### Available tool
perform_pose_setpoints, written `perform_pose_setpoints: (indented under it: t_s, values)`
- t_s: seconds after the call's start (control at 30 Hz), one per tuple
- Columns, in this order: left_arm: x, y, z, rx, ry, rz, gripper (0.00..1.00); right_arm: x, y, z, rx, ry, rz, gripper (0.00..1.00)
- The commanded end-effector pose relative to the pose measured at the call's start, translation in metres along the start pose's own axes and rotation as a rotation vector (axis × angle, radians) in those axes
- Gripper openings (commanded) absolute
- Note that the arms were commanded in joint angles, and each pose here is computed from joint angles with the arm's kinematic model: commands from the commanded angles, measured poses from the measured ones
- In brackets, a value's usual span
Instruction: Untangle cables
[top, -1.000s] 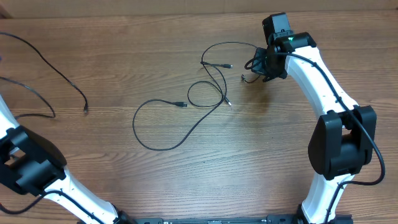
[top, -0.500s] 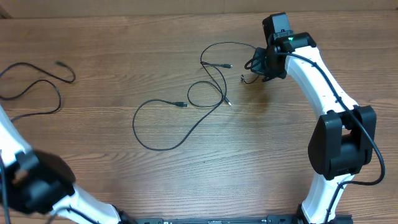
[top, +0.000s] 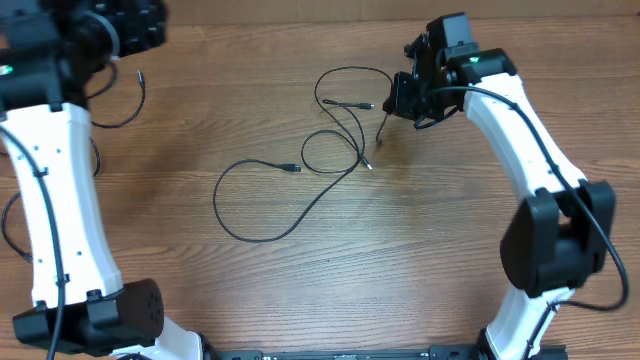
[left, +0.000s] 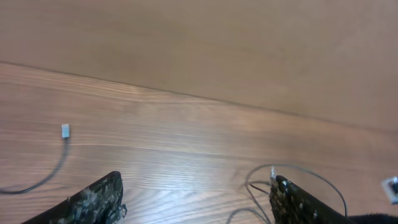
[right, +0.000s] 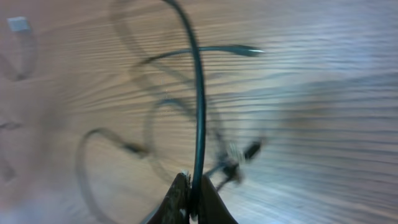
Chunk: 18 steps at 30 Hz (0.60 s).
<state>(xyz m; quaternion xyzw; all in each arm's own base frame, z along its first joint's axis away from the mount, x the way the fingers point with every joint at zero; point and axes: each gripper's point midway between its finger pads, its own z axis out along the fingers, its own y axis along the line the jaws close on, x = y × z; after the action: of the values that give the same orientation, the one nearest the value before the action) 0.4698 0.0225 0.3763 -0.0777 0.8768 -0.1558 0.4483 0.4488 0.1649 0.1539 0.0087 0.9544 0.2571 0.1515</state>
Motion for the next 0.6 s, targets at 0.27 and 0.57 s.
perform_pose_setpoints:
  t_s: [0.27,0.57]
  values:
    - [0.039,-0.082,0.038,0.192,0.119,0.169,0.82,-0.006,0.139,-0.200,-0.357,-0.345,-0.299,0.04]
    - [0.105,-0.169,0.068,0.671,0.267,0.408,0.83,0.020,0.172,-0.269,-0.455,-0.442,-0.333,0.04]
